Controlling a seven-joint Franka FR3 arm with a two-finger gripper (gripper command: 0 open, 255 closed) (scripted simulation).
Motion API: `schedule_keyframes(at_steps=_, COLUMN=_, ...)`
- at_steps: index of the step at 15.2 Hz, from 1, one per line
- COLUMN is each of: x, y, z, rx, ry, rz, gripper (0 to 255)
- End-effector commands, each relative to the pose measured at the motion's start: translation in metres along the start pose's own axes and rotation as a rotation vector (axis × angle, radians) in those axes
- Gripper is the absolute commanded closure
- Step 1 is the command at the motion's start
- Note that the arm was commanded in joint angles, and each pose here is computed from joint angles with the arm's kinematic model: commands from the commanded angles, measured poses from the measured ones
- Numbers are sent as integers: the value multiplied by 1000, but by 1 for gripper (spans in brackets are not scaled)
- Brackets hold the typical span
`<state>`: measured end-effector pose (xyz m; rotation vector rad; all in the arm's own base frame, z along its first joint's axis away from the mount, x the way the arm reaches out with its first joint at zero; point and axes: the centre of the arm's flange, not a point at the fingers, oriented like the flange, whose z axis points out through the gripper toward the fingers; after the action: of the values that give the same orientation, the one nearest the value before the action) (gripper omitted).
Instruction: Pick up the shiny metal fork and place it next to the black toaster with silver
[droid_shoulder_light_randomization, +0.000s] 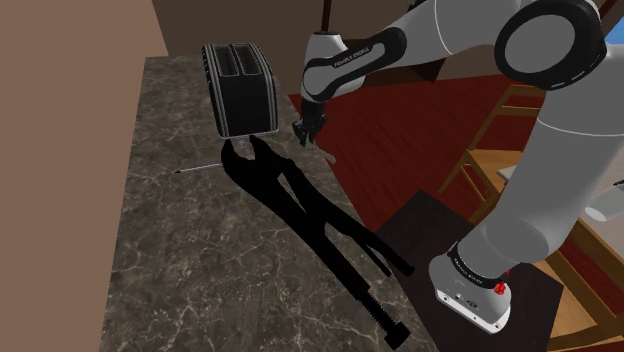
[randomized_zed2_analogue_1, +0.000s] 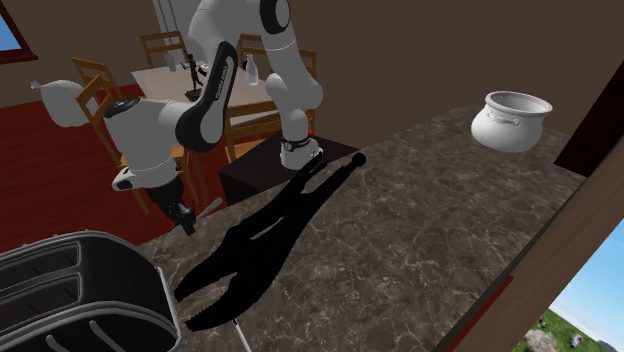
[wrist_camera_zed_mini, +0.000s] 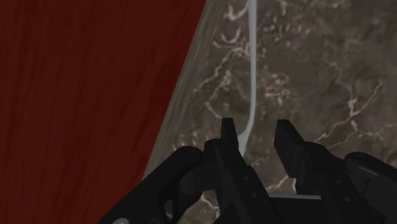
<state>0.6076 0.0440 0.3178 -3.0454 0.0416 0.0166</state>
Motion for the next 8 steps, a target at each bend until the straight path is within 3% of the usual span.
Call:
schedule_keyframes(at_steps=1, x=0, y=0, z=5, rx=0, ry=1, rz=0, gripper=255)
schedule_keyframes(at_steps=7, x=0, y=0, z=5, rx=0, ry=1, rz=0, gripper=255)
schedule_keyframes(at_steps=8, x=0, y=0, z=5, rx=0, ry=1, rz=0, gripper=0)
